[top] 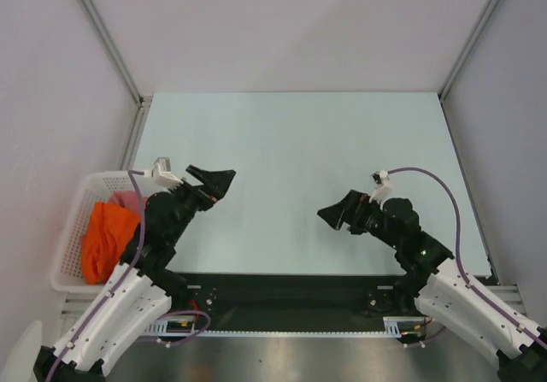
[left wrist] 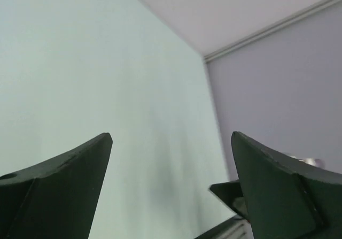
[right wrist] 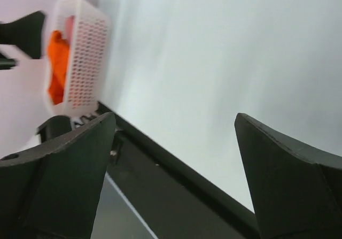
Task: Fold and stack the t-shirts
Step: Grab the tshirt from the pile, then move the tshirt to the center of the board, then flatten the tshirt out
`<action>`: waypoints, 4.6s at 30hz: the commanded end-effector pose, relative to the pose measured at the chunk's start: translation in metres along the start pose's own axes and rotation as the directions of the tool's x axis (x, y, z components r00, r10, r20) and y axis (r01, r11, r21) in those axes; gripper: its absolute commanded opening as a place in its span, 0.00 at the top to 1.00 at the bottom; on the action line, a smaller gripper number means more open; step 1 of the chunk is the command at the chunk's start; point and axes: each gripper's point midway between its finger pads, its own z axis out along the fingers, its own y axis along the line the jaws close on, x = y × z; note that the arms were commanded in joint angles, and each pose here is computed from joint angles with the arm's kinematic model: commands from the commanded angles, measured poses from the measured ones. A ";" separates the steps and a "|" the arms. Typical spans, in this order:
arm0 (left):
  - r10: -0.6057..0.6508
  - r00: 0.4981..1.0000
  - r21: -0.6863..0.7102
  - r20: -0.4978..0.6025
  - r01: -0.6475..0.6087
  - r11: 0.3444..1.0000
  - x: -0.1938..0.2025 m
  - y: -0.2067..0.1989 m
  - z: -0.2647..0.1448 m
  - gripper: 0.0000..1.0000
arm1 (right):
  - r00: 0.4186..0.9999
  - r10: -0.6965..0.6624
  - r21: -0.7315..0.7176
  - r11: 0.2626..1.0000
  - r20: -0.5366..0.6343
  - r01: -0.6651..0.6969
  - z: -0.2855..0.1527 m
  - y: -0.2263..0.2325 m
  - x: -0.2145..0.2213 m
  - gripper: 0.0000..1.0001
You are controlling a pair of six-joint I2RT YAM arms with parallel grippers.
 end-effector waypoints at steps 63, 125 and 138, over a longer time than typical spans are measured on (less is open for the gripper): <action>0.315 0.877 -0.136 0.363 -0.285 0.949 -0.226 -0.097 -0.062 1.00 | 0.984 -0.091 0.146 0.983 -0.150 0.113 -0.031 -0.012 -0.024 0.00; -0.076 0.501 -0.163 -0.862 -0.132 0.978 0.205 0.127 0.094 0.57 | 0.748 -0.030 0.229 0.943 -0.663 0.241 0.214 -0.074 -0.013 0.58; 0.008 0.654 -0.082 -0.756 -0.107 0.991 0.132 0.075 0.121 1.00 | 0.814 -0.063 0.158 0.970 -0.577 0.187 0.251 -0.020 -0.051 1.00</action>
